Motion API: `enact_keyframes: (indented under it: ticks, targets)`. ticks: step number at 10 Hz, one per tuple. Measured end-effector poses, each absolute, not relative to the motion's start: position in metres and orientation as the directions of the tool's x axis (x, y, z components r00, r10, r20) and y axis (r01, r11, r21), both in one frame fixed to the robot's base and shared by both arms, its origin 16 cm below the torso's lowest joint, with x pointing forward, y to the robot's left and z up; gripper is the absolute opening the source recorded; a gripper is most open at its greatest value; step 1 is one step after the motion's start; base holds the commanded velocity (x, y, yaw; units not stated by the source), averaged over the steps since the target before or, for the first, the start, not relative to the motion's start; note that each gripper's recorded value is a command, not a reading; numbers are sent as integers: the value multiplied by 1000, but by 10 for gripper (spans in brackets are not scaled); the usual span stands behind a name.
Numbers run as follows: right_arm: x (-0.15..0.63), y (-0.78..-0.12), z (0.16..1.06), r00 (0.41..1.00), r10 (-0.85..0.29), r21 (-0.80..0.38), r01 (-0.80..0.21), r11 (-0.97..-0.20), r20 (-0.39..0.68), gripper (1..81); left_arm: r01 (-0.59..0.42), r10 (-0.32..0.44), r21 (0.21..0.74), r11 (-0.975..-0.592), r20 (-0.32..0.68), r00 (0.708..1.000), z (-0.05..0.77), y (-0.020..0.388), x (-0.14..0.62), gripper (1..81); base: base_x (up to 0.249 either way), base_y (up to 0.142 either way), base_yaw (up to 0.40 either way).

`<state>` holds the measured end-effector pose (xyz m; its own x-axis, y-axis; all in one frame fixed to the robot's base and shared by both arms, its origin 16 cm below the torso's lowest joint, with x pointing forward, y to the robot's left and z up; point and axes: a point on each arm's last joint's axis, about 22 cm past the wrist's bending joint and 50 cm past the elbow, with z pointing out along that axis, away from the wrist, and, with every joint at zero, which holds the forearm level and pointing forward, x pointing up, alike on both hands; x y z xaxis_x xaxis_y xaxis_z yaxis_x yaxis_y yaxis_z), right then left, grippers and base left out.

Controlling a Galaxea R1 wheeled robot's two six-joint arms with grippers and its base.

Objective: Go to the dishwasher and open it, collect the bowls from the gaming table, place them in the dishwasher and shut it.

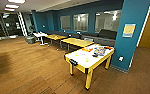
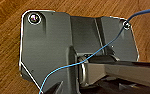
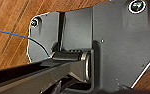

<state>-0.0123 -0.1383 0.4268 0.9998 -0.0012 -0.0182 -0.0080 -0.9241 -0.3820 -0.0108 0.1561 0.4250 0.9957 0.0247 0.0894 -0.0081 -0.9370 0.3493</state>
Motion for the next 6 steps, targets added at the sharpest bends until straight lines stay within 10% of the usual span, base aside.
enact_keyframes:
  ticks: [6]
  targets:
    - [-13,-144,426,1000,-2,-376,-9,-927,-19,811,-8,25,357,-934,89,996,426,150,-11,811,170,0,0]
